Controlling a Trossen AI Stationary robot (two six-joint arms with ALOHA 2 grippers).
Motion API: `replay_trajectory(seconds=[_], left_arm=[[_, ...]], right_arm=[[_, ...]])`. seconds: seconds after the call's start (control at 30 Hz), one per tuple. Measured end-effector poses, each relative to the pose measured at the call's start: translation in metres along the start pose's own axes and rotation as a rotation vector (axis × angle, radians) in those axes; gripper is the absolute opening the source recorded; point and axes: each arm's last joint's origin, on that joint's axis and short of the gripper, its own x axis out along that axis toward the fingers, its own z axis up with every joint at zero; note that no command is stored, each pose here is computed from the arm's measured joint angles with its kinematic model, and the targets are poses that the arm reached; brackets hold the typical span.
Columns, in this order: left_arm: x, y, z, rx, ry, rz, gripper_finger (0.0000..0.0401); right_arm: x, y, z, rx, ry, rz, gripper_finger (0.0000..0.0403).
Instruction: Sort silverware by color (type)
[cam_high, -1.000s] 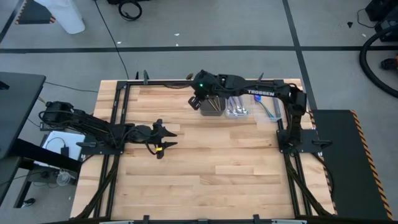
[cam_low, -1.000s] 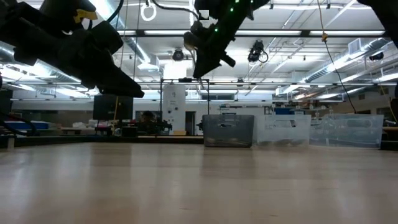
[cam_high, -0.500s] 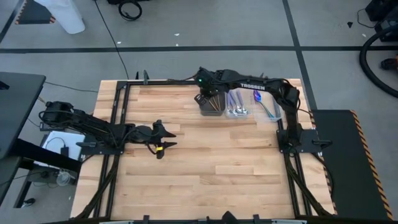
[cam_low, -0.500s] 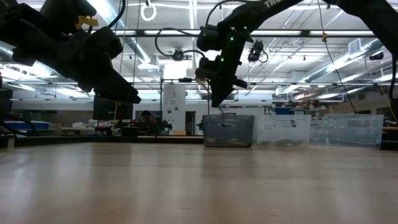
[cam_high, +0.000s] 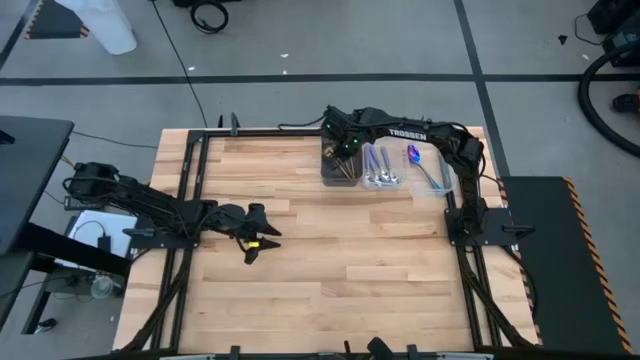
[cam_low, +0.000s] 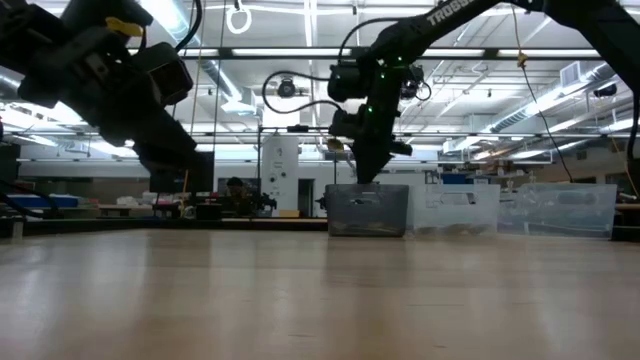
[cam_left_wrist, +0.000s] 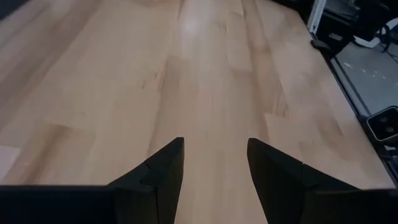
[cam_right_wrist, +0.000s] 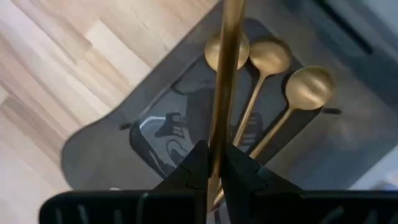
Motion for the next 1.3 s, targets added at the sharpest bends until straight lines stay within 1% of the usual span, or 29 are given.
replay_trajectory(seconds=[0.13,0.37,0.43,0.63,0.7,0.87,1.03,1.13,1.3], left_arm=[[0.0,-0.004,-0.002,-0.012,0.013,-0.017,0.0185],[0.0,-0.009,-0.001,-0.011,-0.013,-0.04,0.0185],[0.0,-0.009,0.0,-0.012,-0.019,-0.039,0.0185],[0.0,-0.009,0.0,-0.004,-0.032,-0.024,0.0185],[0.0,-0.009,0.001,0.0,-0.035,-0.024,0.0185],[0.0,-0.008,0.002,0.046,-0.049,-0.003,0.0185],[0.0,-0.009,0.004,0.133,-0.086,0.013,0.0185],[0.0,-0.009,0.005,0.174,-0.097,0.018,0.0185],[-0.001,-0.01,0.008,0.223,-0.125,0.016,0.0185]], right_arm=[[0.015,-0.004,-0.012,0.002,0.063,0.005,0.0035],[0.036,-0.015,-0.018,0.039,0.05,0.055,0.0035],[0.041,-0.019,-0.022,0.058,0.068,0.06,0.0035],[0.05,-0.024,-0.029,0.082,0.088,0.062,0.0035],[0.051,-0.024,-0.031,0.088,0.089,0.079,0.0035],[0.052,-0.023,-0.031,0.097,0.091,0.091,0.0035],[0.052,-0.023,-0.032,0.106,0.093,0.095,0.0037],[0.052,-0.02,-0.032,0.114,0.091,0.09,0.0049],[0.052,-0.017,-0.033,0.115,0.091,0.088,0.0079]])
